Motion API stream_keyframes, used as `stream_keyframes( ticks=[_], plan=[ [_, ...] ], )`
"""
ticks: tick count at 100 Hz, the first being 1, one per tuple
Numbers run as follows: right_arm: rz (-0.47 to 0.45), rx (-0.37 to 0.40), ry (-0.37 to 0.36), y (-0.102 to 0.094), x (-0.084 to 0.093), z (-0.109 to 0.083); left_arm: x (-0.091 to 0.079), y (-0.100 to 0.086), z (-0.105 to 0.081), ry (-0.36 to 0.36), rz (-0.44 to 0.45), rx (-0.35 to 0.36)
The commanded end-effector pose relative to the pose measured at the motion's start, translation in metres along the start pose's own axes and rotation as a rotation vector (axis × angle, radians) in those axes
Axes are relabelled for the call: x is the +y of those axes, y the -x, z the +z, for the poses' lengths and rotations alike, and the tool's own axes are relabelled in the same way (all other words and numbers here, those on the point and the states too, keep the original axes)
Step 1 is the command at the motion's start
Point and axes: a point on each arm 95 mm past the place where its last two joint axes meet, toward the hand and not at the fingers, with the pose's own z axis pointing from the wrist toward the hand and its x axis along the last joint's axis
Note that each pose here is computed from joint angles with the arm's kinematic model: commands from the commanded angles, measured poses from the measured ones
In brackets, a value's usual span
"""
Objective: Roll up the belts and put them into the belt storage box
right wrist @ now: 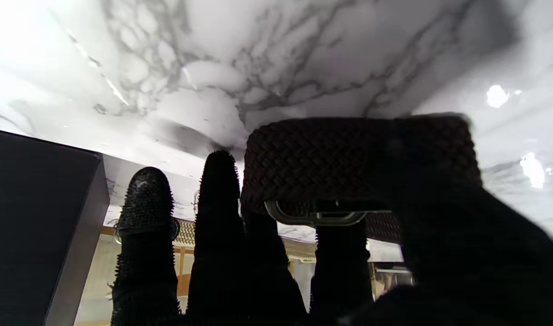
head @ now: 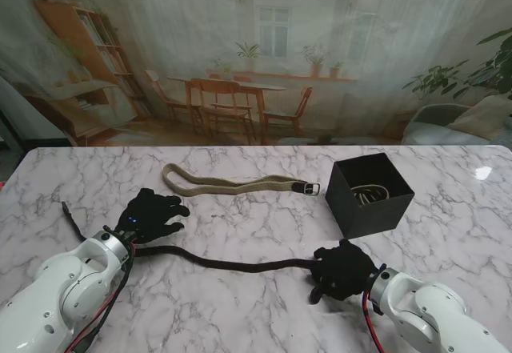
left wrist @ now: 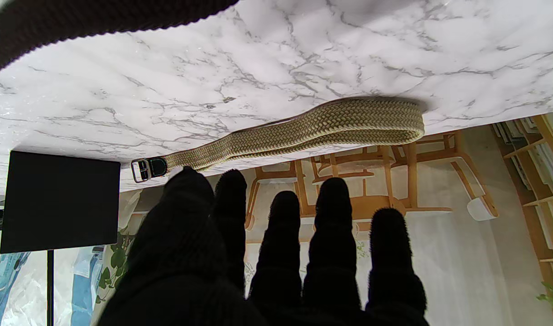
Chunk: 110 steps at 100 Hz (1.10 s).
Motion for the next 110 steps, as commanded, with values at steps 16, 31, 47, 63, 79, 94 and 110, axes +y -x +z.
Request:
stream_keyframes(
  ticks=[16,31,47,63,79,94,110],
  plan=[
    [0.032,-0.015,0.049,-0.003,-0.011,0.005,0.002,-0.002,0.001,0.014,-0.007,0.004],
    [0.024,-0.016,0.088,-0.002,-0.013,0.007,0.002,-0.002,0.001,0.014,-0.009,0.005],
    [0.013,-0.012,0.114,-0.002,-0.013,0.009,0.002,-0.002,0.002,0.013,-0.011,0.008],
    [0.055,-0.023,0.148,-0.003,-0.015,0.012,0.002,-0.002,0.002,0.014,-0.011,0.01],
    [0.082,-0.017,0.135,-0.004,-0.015,0.014,0.002,-0.002,0.002,0.013,-0.01,0.009],
    [0.098,-0.014,0.137,-0.005,-0.015,0.014,0.002,-0.002,0.002,0.012,-0.011,0.009],
    [0.104,0.003,0.115,-0.006,-0.011,0.012,0.003,-0.003,0.002,0.015,-0.011,0.009]
  ],
)
